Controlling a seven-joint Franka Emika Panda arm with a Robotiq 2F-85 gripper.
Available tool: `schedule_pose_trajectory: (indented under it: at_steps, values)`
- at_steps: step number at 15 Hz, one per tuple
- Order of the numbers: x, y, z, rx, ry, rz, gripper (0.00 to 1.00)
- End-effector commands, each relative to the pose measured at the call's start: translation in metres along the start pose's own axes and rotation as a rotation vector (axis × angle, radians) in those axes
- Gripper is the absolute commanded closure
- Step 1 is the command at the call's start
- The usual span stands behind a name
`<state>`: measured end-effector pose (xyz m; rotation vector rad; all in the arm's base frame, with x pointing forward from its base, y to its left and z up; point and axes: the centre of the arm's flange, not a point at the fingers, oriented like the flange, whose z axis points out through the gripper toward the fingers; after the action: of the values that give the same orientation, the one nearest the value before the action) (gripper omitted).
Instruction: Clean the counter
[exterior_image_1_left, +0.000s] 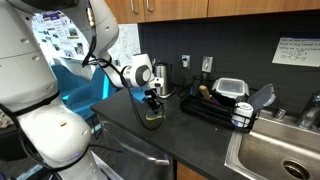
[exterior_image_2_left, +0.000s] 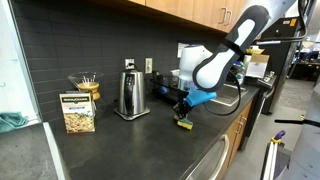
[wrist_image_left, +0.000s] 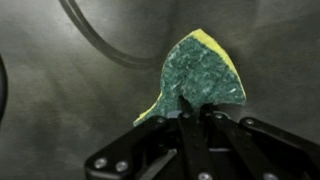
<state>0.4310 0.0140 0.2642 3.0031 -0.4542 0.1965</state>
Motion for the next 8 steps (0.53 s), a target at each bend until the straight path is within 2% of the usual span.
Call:
schedule_pose_trajectory:
  at_steps: [1,5,8]
  values:
    - [-0.003,0.04,-0.01,-0.032,0.011,0.058,0.97]
    - [0.006,0.078,-0.015,-0.06,0.031,0.123,0.97]
    - [0.01,0.092,-0.017,-0.067,0.04,0.155,0.97]
